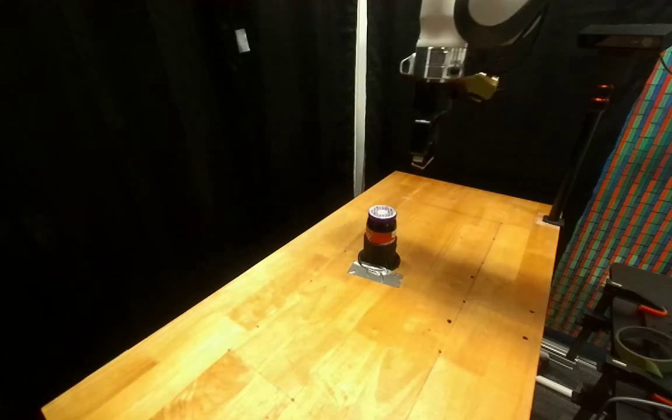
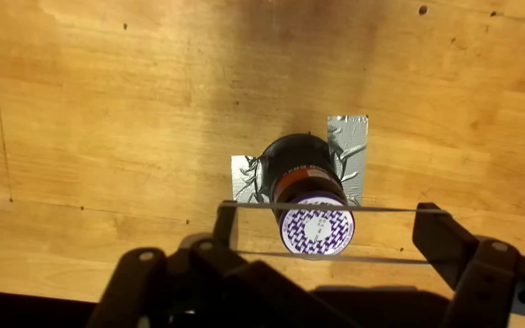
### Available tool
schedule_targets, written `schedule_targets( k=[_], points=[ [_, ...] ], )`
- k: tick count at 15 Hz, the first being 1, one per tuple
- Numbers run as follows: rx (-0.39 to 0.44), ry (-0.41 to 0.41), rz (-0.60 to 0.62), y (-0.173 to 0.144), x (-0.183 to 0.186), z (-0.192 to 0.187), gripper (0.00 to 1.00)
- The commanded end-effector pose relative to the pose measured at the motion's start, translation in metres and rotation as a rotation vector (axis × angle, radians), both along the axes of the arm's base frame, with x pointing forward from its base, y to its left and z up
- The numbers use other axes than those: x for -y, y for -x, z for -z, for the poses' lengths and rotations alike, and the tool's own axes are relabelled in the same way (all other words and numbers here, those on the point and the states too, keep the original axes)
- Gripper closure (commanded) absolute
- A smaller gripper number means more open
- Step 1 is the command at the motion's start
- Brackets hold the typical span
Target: Put the rubber band on the cup
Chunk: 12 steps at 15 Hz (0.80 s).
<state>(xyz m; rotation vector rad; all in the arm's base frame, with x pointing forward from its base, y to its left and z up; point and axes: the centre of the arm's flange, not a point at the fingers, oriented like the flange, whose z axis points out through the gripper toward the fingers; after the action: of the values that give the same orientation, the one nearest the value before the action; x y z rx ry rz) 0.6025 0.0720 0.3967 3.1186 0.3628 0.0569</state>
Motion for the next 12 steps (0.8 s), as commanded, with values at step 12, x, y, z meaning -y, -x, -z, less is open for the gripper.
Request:
schedule_targets(
  k=[12],
  points=[
    [-0.044, 0.005, -0.012, -0.13, -0.029, 0.098, 0.0]
  ],
)
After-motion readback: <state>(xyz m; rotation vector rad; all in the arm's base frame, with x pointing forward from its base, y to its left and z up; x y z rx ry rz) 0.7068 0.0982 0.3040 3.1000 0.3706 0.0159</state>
